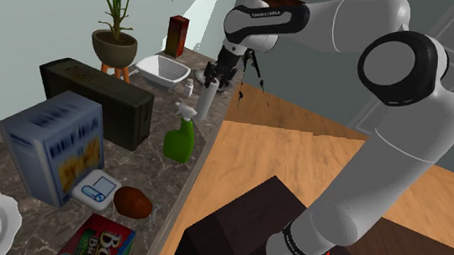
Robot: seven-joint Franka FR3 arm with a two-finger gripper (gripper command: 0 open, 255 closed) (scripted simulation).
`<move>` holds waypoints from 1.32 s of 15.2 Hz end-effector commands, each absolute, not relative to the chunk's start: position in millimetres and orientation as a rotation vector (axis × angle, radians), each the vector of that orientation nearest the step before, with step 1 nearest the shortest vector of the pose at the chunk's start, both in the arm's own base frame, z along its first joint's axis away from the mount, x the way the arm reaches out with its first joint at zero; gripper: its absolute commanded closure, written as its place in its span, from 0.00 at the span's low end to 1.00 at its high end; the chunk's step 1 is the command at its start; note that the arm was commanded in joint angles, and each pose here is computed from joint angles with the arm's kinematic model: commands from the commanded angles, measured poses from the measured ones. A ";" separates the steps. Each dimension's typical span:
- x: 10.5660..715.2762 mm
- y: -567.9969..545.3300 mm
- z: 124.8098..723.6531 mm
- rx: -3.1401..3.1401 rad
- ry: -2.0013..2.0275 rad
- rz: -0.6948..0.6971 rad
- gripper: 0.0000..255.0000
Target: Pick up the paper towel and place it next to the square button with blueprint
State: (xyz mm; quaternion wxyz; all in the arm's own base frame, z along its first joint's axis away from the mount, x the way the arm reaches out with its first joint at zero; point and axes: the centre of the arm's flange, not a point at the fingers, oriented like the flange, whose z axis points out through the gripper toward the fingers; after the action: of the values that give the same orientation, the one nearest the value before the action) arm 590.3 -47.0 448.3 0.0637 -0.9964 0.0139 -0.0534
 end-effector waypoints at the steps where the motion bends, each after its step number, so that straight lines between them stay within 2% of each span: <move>1: 590.5 -46.6 458.4 -3.010 0.042 -0.160 1.00; 20: 590.5 -46.6 558.7 -3.010 0.042 -0.160 1.00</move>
State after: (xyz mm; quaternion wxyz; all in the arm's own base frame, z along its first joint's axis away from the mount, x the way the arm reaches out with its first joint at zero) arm 590.5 -46.5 553.0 0.0638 -0.9964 0.0139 -0.0533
